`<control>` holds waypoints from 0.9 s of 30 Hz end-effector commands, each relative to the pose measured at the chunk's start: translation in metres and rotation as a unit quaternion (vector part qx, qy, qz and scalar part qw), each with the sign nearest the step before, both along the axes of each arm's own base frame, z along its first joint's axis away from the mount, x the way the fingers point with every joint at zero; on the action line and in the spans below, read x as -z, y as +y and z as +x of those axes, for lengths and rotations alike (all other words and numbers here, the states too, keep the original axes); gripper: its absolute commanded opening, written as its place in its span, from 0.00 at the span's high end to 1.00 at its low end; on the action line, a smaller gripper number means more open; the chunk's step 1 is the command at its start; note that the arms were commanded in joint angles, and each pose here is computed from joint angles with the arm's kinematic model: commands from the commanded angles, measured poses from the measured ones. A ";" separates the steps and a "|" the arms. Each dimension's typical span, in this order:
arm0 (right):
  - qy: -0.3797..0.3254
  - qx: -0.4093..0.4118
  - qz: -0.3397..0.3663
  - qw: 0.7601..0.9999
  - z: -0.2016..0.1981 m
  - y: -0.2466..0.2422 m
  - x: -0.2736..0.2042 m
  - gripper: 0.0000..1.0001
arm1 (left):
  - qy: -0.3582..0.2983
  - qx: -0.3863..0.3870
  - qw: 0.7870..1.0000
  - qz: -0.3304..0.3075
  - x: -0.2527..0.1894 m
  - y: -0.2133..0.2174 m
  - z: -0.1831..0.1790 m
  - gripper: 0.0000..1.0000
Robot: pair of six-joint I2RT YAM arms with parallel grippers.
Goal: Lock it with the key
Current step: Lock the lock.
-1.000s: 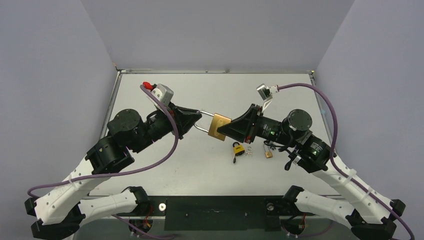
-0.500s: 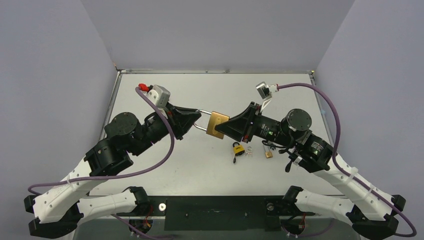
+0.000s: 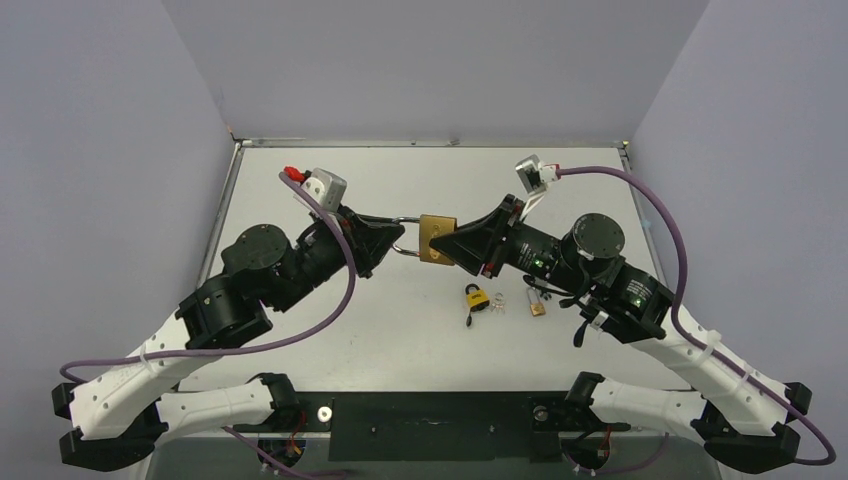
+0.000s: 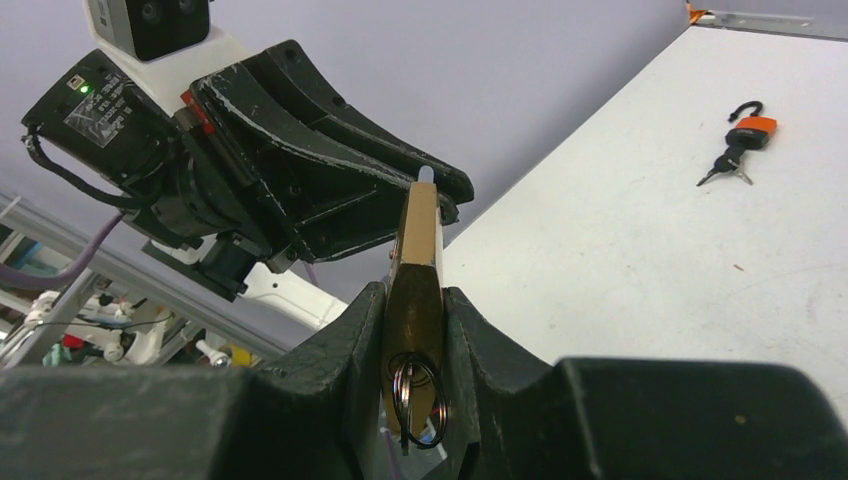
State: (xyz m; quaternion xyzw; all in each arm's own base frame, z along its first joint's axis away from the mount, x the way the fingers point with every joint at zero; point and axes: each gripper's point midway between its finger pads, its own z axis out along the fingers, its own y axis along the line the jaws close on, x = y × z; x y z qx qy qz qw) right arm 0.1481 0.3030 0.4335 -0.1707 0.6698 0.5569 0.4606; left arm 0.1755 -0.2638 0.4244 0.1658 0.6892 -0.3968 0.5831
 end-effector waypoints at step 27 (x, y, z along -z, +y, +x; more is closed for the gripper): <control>-0.012 0.016 -0.133 0.991 0.012 0.057 0.079 1.00 | 0.018 0.271 0.957 -0.106 -0.091 -0.076 -0.092 1.00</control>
